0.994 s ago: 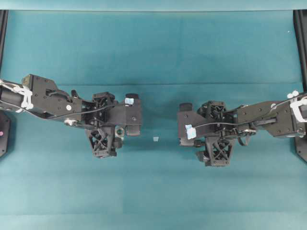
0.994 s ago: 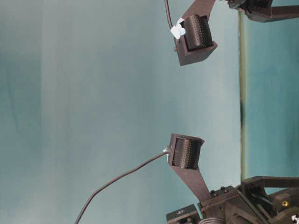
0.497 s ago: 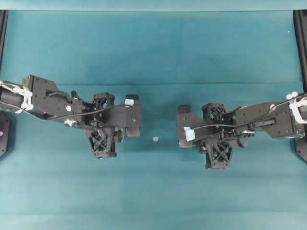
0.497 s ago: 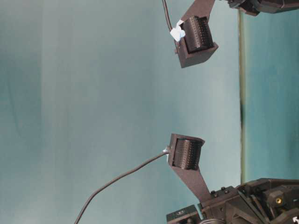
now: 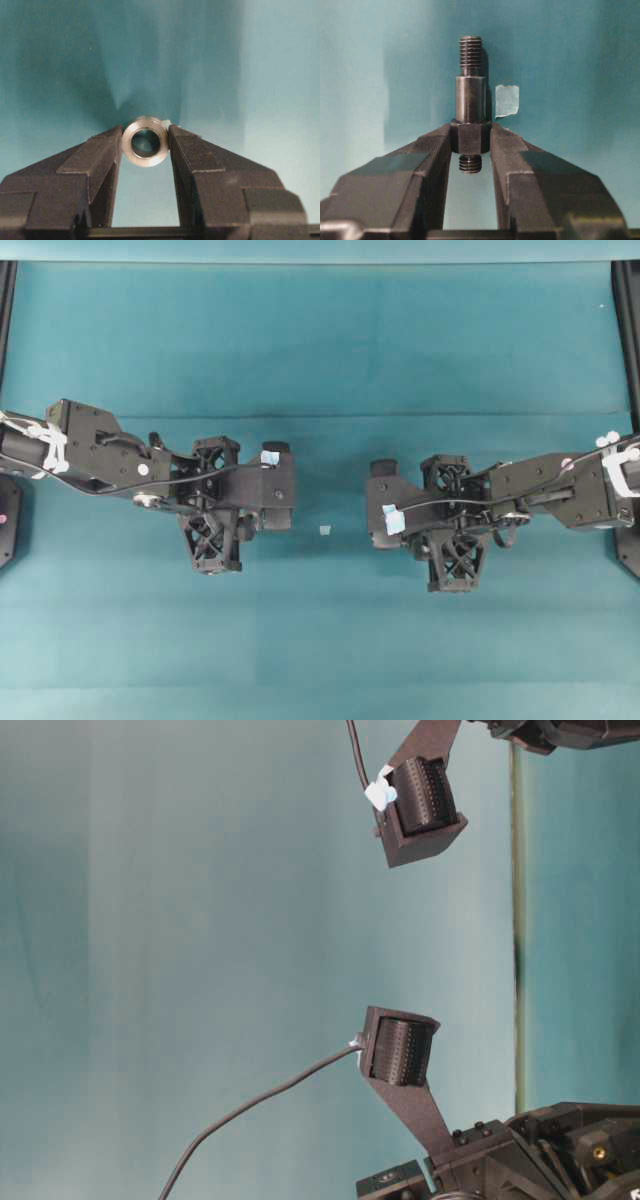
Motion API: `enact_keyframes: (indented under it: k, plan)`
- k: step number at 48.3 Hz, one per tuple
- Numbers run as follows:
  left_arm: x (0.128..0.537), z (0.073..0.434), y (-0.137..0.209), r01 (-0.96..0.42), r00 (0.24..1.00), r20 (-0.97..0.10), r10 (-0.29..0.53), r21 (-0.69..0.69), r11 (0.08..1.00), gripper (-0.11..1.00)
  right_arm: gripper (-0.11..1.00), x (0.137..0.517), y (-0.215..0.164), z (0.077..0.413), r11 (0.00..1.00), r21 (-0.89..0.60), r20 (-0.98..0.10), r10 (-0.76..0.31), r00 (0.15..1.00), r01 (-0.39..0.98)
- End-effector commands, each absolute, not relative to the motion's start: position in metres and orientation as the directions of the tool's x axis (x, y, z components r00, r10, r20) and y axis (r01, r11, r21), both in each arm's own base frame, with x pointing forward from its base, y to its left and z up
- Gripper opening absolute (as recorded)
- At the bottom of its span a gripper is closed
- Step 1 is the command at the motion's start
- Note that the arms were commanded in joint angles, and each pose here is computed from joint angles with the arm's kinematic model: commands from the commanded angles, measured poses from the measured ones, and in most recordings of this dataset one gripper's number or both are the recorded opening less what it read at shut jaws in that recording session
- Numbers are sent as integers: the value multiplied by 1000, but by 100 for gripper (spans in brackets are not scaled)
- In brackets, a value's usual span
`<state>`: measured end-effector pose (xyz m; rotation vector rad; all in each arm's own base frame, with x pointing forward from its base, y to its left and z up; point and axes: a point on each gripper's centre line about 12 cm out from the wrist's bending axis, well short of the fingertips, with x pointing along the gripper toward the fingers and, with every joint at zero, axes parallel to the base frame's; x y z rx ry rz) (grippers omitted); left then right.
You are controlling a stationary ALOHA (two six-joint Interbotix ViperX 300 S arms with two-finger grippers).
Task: Insert the washer onto the shaft with both hands.
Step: 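Close left gripper on the washer and right gripper on the shaft collar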
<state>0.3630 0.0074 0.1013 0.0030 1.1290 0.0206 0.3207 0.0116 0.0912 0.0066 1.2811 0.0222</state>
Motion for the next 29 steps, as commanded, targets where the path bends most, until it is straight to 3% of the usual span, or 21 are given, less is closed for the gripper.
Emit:
enact_keyframes:
  k: [1, 29]
  plan:
    - [368, 108, 6, -8, 448, -894, 17, 15, 1000, 35, 0, 319, 8, 87, 1000, 12, -963, 15, 268, -13]
    - [368, 108, 6, -12, 447, -894, 16, 12, 1000, 35, 0, 319, 8, 87, 1000, 12, -963, 15, 269, -13]
